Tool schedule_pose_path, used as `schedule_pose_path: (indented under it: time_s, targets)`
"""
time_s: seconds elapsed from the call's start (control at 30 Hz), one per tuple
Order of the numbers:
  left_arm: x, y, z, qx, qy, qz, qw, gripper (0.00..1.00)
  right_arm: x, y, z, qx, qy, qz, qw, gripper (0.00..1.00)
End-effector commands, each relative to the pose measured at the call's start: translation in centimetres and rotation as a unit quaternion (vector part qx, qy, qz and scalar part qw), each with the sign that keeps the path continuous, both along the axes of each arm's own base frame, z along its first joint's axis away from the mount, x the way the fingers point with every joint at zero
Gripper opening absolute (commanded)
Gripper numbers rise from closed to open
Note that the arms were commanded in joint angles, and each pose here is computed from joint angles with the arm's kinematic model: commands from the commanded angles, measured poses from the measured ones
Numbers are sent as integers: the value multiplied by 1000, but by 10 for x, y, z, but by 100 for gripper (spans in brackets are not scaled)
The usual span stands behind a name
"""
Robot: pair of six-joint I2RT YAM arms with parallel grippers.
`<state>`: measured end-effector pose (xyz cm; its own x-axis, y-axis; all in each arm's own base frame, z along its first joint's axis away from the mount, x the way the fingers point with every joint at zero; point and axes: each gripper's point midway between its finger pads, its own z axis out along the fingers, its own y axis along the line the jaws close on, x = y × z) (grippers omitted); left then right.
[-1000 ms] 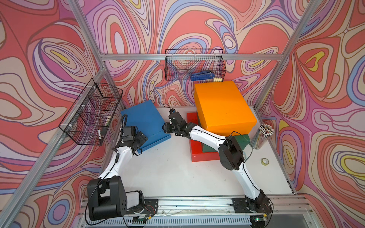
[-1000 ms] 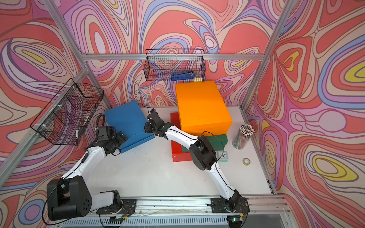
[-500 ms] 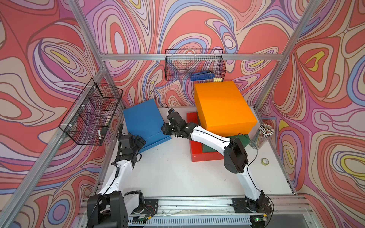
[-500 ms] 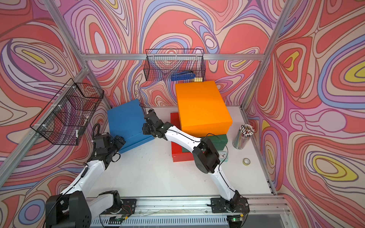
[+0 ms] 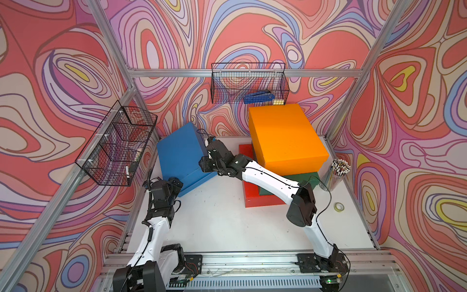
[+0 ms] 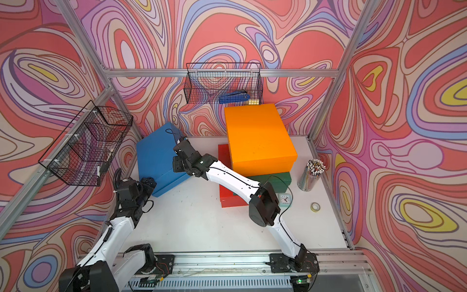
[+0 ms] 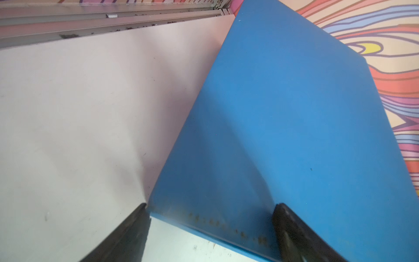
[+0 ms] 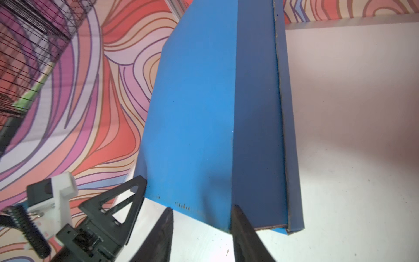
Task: Stack the shoeboxes
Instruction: Adjust the shoebox at the corner of the board.
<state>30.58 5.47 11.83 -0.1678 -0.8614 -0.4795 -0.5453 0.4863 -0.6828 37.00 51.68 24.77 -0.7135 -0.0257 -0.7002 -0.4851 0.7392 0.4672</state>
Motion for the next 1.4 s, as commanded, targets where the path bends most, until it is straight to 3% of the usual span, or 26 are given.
schedule_pose_path:
  time_s: [0.0,0.2,0.47,0.73,0.87,0.97,1.1,1.37]
  targets:
    - [-100,-103,-93,-151,226,-202,941,87,-147,93,77,139,2,238,961,43]
    - [-124,-100,-94,-136,229,-196,944,88,-164,101,76,139,7,254,957,43]
    - [-123,-99,-88,-133,226,-193,946,88,-173,96,80,128,-2,258,958,42]
    - [-111,-94,-26,-107,196,-199,954,89,-144,38,145,78,-136,192,969,43]
    - [-102,-95,31,-97,148,-207,962,91,-110,-4,165,63,-180,131,973,45]
    - [-98,-92,75,-78,109,-205,969,94,-77,-25,155,56,-162,104,980,46]
    - [-89,-85,113,-48,83,-198,976,97,-40,-31,123,49,-122,96,987,64]
    - [-50,-76,121,-33,79,-187,979,99,-6,-15,60,25,-68,97,993,71]
